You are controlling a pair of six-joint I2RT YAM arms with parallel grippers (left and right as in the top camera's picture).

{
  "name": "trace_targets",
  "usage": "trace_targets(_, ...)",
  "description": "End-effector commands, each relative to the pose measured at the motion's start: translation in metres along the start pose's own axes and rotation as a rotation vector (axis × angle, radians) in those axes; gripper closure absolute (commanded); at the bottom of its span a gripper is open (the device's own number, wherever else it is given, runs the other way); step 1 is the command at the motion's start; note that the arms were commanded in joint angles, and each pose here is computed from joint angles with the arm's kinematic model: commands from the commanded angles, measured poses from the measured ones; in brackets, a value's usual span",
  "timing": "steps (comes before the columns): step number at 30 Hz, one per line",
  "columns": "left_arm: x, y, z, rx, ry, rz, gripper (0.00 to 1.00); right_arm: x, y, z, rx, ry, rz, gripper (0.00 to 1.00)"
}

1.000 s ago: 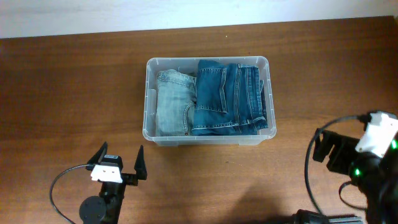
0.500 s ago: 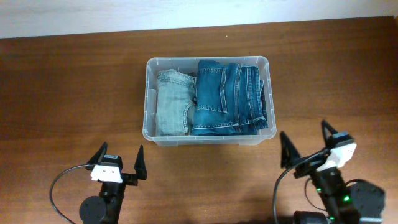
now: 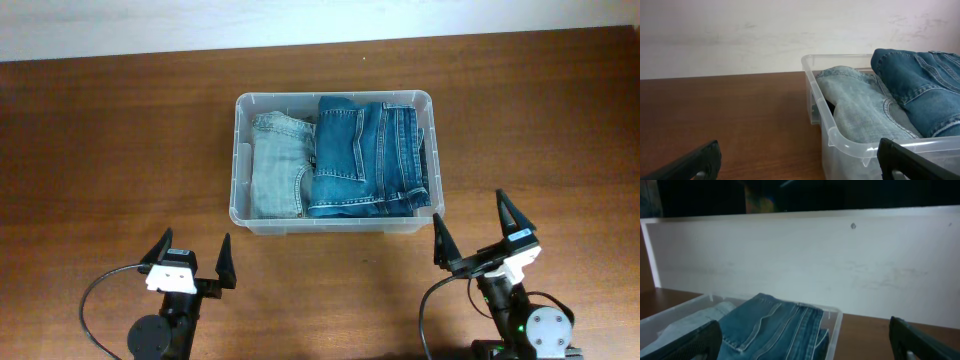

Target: Pack container

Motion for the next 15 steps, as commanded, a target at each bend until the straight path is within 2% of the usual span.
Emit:
trace_targets(1,0.002,0.000,0.001,-0.004,0.012,-0.010,0.01,0.002,-0.001,0.008,-0.008,0.013,0.045,0.02)
trace_targets(15,0.002,0.000,0.001,-0.004,0.012,-0.010,0.01,0.007,-0.001,0.034,0.126,0.056,0.029,0.02)
Point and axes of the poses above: each gripper's point midway between its finger pads, its own y axis out along the fingers, its own x axis along the line the jaws close on, z = x × y, the point moved 9 cm from there along -y, back along the fingers, and after that the axes turned 11 degrees about -y, right-handed, at the moved point
